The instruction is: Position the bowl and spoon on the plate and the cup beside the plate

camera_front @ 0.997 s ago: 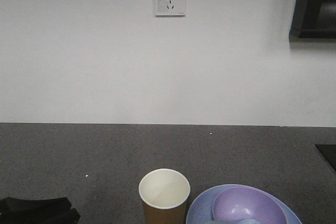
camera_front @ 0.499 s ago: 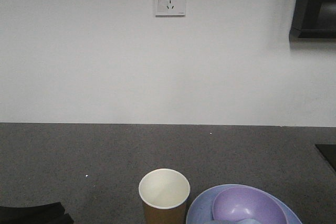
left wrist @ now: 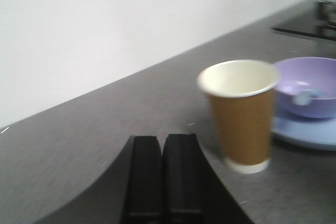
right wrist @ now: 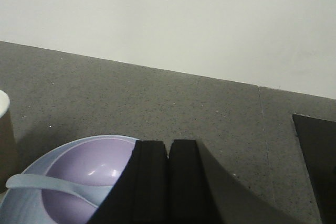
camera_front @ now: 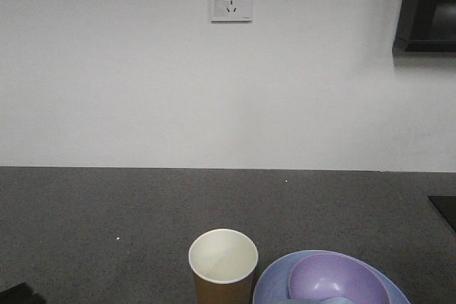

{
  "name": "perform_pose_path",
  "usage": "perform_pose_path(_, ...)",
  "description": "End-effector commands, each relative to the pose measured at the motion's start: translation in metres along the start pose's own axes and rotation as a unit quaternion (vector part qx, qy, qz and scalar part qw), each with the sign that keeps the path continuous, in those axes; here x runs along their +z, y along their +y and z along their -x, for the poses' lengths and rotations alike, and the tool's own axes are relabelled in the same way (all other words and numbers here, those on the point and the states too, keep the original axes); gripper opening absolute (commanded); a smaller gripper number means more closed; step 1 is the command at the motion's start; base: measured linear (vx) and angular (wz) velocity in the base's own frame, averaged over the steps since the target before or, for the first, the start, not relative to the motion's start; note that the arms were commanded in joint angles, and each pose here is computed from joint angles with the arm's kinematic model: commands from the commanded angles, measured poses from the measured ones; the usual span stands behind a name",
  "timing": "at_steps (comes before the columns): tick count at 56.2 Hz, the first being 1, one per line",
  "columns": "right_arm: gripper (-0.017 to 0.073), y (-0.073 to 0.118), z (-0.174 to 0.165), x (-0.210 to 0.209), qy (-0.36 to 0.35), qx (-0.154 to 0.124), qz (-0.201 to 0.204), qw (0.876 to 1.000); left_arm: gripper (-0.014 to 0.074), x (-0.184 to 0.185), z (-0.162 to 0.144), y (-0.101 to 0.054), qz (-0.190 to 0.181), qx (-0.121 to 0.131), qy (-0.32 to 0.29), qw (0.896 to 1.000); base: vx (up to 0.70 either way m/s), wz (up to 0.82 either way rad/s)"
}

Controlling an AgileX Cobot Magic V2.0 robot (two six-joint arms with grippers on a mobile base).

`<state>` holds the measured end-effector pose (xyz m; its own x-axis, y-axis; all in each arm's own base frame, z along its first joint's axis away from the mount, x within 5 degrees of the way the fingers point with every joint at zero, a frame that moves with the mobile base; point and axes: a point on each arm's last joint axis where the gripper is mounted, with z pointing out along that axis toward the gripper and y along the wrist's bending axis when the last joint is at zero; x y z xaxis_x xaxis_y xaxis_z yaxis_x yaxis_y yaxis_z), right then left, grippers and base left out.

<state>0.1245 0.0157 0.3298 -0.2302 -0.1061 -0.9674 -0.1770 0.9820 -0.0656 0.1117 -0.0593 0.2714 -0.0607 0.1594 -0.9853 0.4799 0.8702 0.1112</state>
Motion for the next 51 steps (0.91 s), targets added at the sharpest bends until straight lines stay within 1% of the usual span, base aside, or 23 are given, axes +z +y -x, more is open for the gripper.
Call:
perform_pose_path(1, -0.0006, -0.003, 0.016, -0.003, -0.05, 0.0, -0.017, 0.999, 0.0003, -0.016, -0.008, 0.009, 0.054, -0.021, -0.075, 0.995, 0.0, 0.0)
perform_pose_path(7, -0.0006, -0.003, 0.016, -0.003, -0.05, 0.0, -0.017, 0.999, 0.0003, -0.039, -0.038, 0.013, 0.114, -0.022, -0.091, 0.989, 0.0, 0.0)
perform_pose_path(13, -0.0006, -0.003, 0.015, -0.003, -0.049, 0.0, -0.016, 0.999, 0.0003, -0.057, -0.057, 0.014, 0.17, -0.018, -0.117, 0.978, 0.0, 0.0)
perform_pose_path(16, -0.0006, -0.003, 0.015, -0.003, -0.047, 0.0, -0.015, 0.999, 0.0003, -0.063, -0.062, 0.014, 0.189, -0.016, -0.121, 0.974, 0.0, 0.0)
perform_pose_path(20, -0.0006, -0.003, 0.015, -0.003, -0.046, 0.0, -0.015, 0.999, 0.0003, -0.069, -0.064, 0.013, 0.203, -0.014, -0.125, 0.971, 0.0, 0.0)
perform_pose_path(51, -0.0006, -0.003, 0.014, -0.003, -0.042, 0.0, -0.013, 0.999, 0.0003, -0.07, -0.065, 0.013, 0.207, -0.016, -0.12, 0.971, 0.0, 0.0)
